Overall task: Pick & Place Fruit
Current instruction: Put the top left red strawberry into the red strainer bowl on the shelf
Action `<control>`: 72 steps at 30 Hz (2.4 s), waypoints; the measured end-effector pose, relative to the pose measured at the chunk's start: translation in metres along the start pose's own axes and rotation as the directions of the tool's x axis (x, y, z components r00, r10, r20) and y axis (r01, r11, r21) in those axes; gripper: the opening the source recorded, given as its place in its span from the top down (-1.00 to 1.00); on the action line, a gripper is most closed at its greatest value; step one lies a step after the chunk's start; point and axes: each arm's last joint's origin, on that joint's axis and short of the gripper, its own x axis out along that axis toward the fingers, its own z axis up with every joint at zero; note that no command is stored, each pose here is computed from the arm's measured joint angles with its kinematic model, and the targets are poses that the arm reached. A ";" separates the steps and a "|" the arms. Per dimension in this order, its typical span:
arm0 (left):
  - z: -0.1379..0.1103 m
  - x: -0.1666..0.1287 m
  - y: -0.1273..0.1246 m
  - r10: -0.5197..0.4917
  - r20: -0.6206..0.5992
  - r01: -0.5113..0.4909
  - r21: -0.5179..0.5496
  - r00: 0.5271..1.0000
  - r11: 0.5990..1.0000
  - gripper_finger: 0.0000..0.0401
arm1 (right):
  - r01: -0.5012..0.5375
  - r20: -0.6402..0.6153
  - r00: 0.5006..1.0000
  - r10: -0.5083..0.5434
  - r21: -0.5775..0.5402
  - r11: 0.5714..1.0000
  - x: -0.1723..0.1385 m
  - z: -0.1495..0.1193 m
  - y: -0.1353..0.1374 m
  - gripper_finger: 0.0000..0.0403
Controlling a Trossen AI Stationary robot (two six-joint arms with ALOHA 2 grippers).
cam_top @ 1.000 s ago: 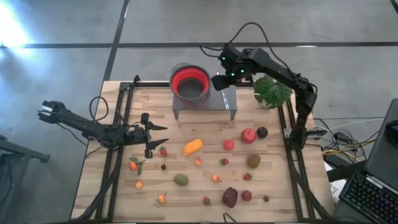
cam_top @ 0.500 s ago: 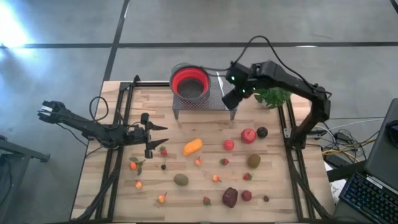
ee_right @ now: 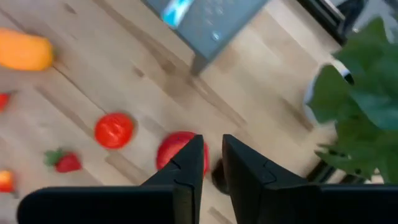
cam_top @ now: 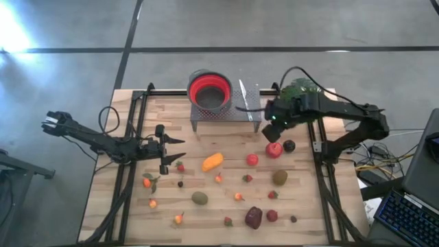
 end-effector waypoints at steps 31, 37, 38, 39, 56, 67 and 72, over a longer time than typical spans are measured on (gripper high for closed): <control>0.039 0.018 -0.001 0.068 -0.678 -0.059 0.036 0.732 0.998 -0.09 | -0.006 0.443 0.896 0.024 -0.042 0.999 0.091 -0.093 -0.028 0.96; 0.029 0.037 -0.014 0.021 -0.795 0.053 0.067 0.606 0.996 -0.09 | -0.014 0.466 0.884 0.043 -0.064 0.998 0.099 -0.096 -0.027 0.96; 0.027 0.039 -0.016 0.022 -0.817 0.066 0.073 0.577 0.995 -0.09 | -0.014 0.466 0.884 0.043 -0.066 0.998 0.099 -0.095 -0.027 0.96; 0.026 0.041 -0.017 0.020 -0.835 0.079 0.076 0.549 0.994 -0.09 | -0.013 0.466 0.884 0.043 -0.067 0.998 0.099 -0.096 -0.027 0.96; -0.014 0.067 -0.038 0.049 -0.969 0.229 0.106 0.243 0.968 -0.09 | -0.022 0.473 0.880 0.049 -0.063 0.998 0.098 -0.094 -0.027 0.96; -0.041 0.075 -0.047 0.058 -0.991 0.305 0.092 0.119 0.948 -0.09 | -0.021 0.472 0.880 0.049 -0.064 0.998 0.098 -0.094 -0.026 0.96; -0.049 0.079 -0.050 0.061 -0.992 0.325 0.093 0.108 0.941 -0.09 | -0.021 0.472 0.880 0.049 -0.064 0.998 0.098 -0.094 -0.026 0.96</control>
